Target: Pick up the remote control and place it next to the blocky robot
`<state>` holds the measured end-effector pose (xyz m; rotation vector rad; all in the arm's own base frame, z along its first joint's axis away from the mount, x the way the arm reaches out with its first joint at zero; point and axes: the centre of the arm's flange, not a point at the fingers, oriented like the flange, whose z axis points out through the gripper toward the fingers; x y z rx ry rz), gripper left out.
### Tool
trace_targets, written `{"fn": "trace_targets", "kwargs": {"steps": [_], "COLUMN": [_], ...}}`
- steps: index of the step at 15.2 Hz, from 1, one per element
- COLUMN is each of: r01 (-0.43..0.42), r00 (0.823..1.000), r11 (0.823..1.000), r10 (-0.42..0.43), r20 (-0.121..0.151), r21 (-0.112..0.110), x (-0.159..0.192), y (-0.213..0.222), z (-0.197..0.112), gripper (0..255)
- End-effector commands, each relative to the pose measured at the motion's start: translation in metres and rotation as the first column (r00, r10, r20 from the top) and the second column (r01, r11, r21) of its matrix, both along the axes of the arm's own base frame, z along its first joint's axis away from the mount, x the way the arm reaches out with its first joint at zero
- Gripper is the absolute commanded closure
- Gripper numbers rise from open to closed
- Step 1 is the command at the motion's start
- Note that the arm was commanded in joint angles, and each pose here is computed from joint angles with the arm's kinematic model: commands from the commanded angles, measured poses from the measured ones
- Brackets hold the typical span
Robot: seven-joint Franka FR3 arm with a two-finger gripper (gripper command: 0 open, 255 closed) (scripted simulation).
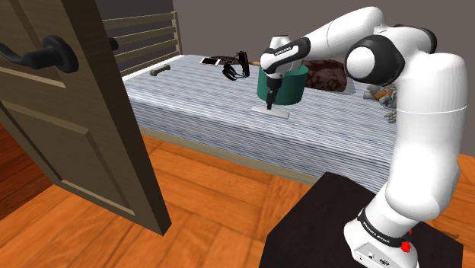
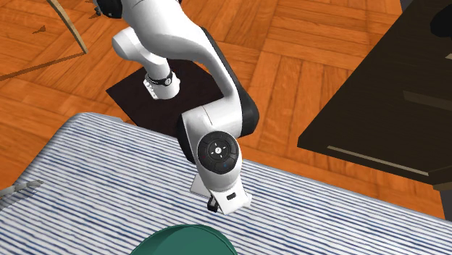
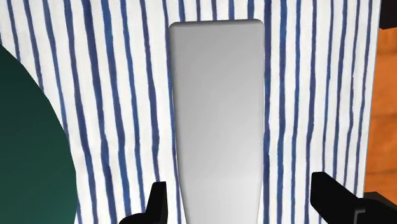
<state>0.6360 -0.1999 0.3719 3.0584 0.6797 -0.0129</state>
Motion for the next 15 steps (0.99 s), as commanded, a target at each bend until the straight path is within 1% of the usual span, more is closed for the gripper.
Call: {"fn": "trace_targets", "kwargs": {"steps": [1, 7, 15], "r01": [-0.011, -0.011, -0.011], "r00": [1.0, 1.0, 1.0], "r11": [1.0, 1.0, 1.0], "r10": [0.011, 0.011, 0.011], "r20": [0.003, 0.003, 0.002], "r21": [0.0, 0.0, 0.0], "x": [0.007, 0.006, 0.006], "y": [-0.002, -0.003, -0.003], "z": [-0.01, -0.044, -0.044], "gripper": [0, 0, 0]}}
